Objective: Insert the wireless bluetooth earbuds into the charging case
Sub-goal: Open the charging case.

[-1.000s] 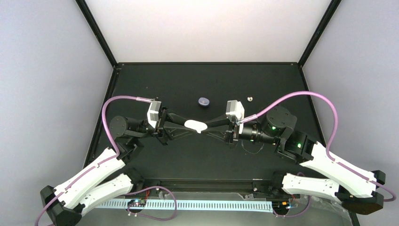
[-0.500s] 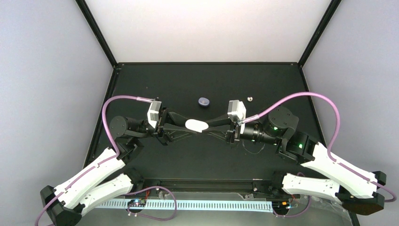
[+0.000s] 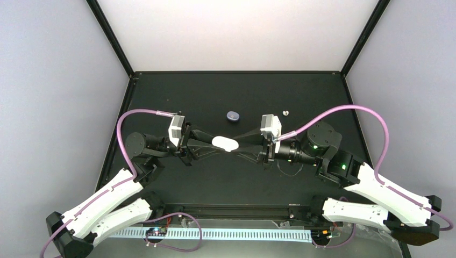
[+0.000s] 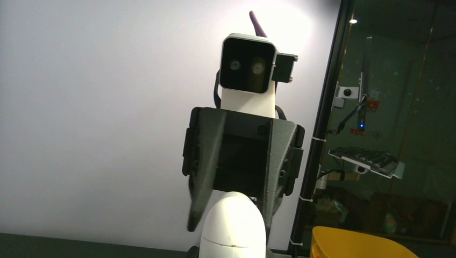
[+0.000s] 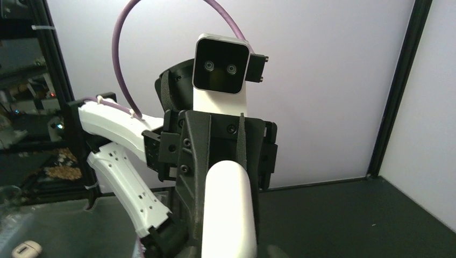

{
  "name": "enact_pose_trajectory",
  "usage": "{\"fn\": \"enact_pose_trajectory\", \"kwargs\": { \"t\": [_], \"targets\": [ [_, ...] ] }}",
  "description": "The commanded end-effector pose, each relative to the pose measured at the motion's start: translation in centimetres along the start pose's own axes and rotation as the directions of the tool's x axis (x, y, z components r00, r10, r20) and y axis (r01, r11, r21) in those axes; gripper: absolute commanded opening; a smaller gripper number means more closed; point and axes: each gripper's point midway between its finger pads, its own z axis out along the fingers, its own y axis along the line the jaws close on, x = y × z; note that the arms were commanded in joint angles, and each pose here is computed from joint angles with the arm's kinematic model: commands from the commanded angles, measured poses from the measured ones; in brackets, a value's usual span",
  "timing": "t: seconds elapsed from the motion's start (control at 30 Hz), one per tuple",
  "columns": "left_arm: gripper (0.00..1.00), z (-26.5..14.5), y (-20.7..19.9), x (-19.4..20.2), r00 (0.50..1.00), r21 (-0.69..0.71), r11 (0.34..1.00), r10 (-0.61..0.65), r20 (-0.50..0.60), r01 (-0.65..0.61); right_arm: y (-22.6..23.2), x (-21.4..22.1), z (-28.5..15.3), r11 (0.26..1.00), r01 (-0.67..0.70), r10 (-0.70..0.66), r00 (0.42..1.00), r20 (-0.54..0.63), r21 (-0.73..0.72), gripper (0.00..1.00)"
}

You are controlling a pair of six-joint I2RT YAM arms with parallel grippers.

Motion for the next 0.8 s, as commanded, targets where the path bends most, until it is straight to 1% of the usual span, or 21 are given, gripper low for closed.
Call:
{"fn": "enact_pose_trajectory", "kwargs": {
  "t": [0.0,0.03,0.1,0.17,0.47,0.77],
  "targets": [
    [0.01,0.1,-1.2,-1.0,0.999,0.041,0.998,0.044,0.017,-0.045,-0.2,-0.8,-0.2,1.0,0.005,-0.006,0.999,0.034,0.018,0.45],
    [0.02,0.1,-1.2,-1.0,0.999,0.042,0.998,0.049,0.017,-0.05,-0.3,-0.9,-0.2,1.0,0.003,-0.003,0.999,0.033,0.021,0.51],
    [0.02,0.1,-1.3,-0.9,0.998,0.042,0.997,0.059,0.012,-0.06,-0.4,-1.2,-0.3,1.0,-0.004,0.003,0.999,0.04,0.029,0.59],
    [0.02,0.0,-1.4,-0.7,0.998,0.047,0.996,0.07,0.006,-0.07,-0.7,-1.5,-0.3,0.999,-0.011,0.009,0.999,0.049,0.043,0.62],
    [0.02,-0.3,-1.9,-0.3,0.995,0.062,0.994,0.095,-0.012,-0.094,-2.2,-1.3,-0.1,0.991,-0.032,0.028,0.999,0.033,0.129,0.63],
    [0.02,-0.6,-2.2,0.1,0.993,0.065,0.991,0.118,-0.016,-0.117,-2.6,-2.0,-0.5,0.987,-0.046,0.036,0.997,0.063,0.156,0.63]
  ]
}}
